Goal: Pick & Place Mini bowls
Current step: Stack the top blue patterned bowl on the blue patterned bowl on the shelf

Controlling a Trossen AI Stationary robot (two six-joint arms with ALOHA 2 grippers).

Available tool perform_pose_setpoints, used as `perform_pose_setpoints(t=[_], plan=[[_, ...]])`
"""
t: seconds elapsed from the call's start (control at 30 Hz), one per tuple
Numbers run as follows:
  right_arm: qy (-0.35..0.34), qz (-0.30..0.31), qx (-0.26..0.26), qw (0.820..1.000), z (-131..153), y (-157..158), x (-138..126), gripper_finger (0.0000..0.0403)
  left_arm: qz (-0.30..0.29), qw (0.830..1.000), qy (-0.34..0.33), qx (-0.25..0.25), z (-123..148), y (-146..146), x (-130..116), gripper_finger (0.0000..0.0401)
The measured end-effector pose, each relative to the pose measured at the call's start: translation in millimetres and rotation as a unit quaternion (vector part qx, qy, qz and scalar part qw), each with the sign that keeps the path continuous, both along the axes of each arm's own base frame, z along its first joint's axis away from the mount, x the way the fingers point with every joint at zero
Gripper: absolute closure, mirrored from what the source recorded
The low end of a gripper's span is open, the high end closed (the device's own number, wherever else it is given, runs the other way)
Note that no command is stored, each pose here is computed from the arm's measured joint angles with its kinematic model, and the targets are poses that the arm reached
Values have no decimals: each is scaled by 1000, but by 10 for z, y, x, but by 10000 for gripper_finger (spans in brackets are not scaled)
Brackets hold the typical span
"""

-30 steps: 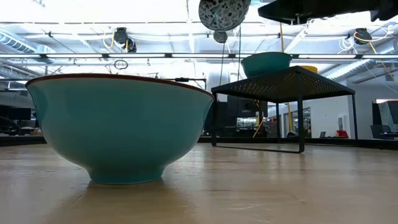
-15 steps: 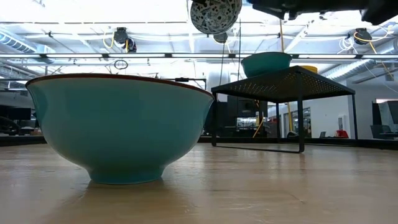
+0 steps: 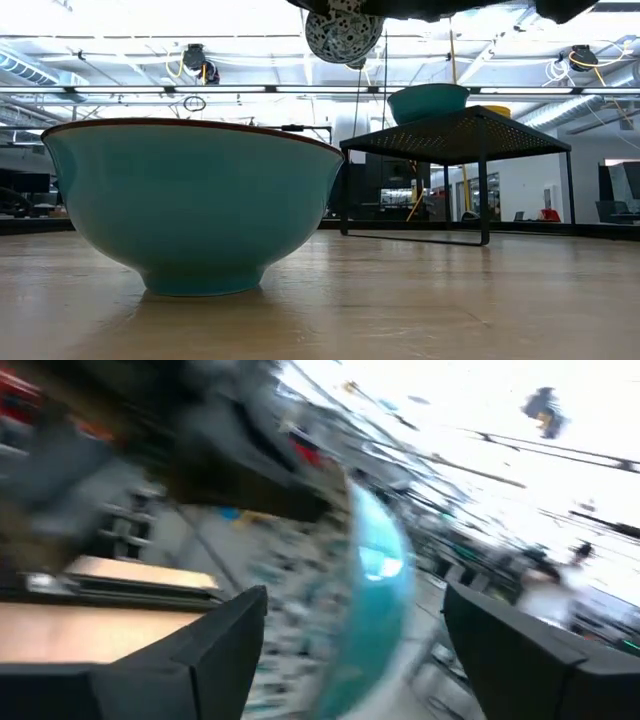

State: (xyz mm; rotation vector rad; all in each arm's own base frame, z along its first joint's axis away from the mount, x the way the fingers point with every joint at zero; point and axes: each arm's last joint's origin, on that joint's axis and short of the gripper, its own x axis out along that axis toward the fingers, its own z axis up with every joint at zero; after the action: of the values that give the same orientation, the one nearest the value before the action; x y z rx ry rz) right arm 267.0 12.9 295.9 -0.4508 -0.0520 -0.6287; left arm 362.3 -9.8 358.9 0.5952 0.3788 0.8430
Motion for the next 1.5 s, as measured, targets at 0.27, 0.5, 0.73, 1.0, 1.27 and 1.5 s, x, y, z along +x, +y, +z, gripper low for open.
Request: perform_pose_setpoints(t=[0.27,0.5,0.73,1.0,1.27,1.5], plan=[[0,-37,7,999,-2,-116,15,187,-3,1000,0,4,5,-125,-11,392],[-5,-36,6,999,11,-129,12,327,-4,1000,-24,-15,5,-133,-11,375],[10,-49,-12,999,16,-163,6,391,-30,992,-89,-88,-28,-182,-1,323],[41,-28,-27,998,-42,-171,25,401,-133,978,-86,-137,-40,-332,7,272],[43,-20,-20,999,-47,-175,17,402,-184,962,-111,-169,142,-442,-163,239],[107,-4,20,994,392,-258,-13,402,-293,931,-23,-217,120,-543,-382,220]])
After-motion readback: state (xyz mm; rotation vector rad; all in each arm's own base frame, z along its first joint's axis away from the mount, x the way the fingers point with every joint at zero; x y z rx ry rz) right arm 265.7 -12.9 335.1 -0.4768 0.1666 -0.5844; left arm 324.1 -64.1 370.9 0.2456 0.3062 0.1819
